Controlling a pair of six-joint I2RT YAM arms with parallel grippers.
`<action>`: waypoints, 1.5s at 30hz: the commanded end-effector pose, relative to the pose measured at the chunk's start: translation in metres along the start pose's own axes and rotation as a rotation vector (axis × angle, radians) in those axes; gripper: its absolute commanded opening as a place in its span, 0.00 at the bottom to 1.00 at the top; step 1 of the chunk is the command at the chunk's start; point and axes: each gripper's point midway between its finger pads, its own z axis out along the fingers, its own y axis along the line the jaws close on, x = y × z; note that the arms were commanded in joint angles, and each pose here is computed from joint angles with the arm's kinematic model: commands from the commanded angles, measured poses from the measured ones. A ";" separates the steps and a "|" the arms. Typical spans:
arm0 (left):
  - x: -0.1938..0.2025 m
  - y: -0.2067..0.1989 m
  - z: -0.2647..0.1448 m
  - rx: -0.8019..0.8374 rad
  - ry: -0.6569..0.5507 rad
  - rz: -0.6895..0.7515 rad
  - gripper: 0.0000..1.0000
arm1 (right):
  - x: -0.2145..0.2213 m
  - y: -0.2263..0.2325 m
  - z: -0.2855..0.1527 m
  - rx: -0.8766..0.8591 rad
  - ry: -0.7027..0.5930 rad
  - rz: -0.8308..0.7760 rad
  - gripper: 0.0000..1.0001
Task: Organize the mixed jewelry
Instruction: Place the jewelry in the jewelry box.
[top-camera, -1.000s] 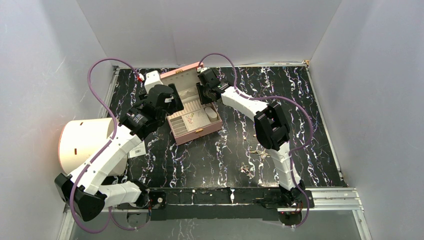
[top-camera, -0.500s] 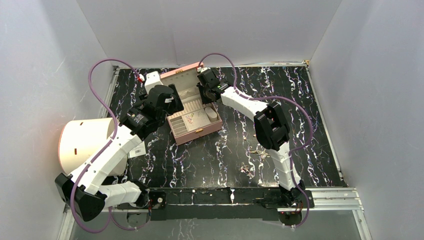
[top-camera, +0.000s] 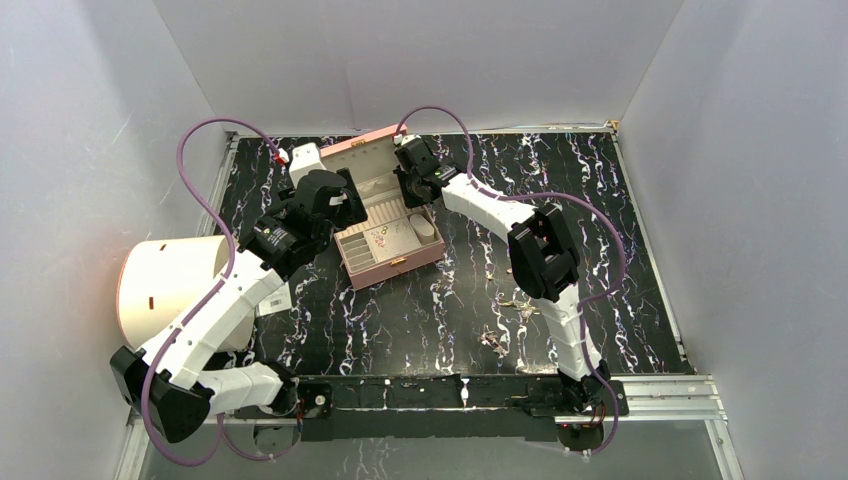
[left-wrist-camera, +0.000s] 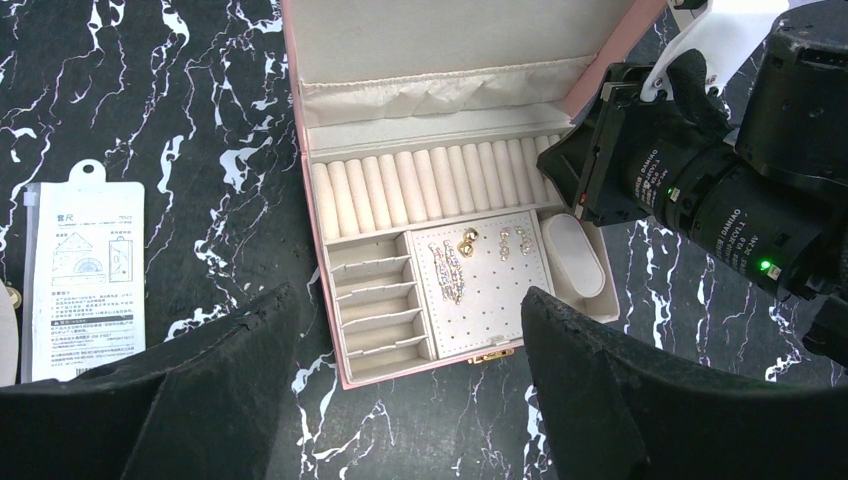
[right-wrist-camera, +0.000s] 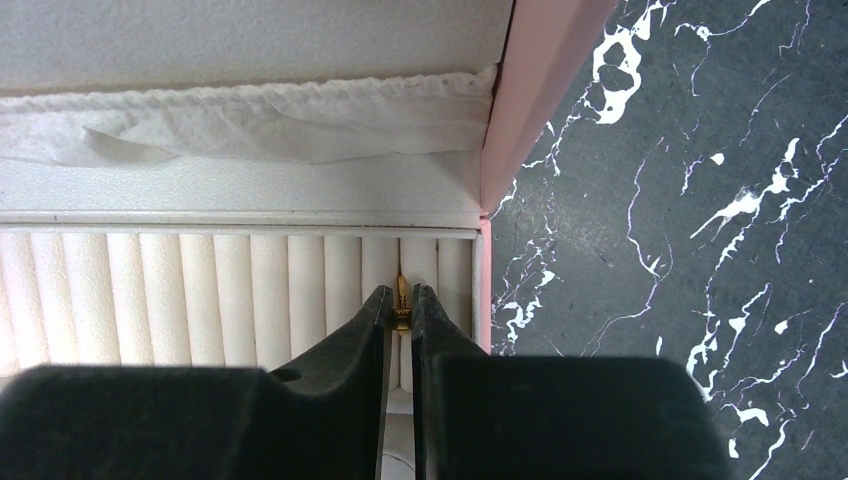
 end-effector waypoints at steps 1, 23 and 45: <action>-0.002 0.005 0.000 -0.014 -0.017 -0.013 0.78 | -0.008 -0.006 -0.004 0.027 -0.015 -0.014 0.16; 0.000 0.006 0.002 -0.016 -0.011 -0.013 0.78 | 0.039 -0.011 0.018 0.039 0.115 -0.022 0.16; 0.002 0.006 0.003 -0.009 -0.006 -0.016 0.79 | -0.030 0.005 -0.021 -0.017 -0.034 0.029 0.32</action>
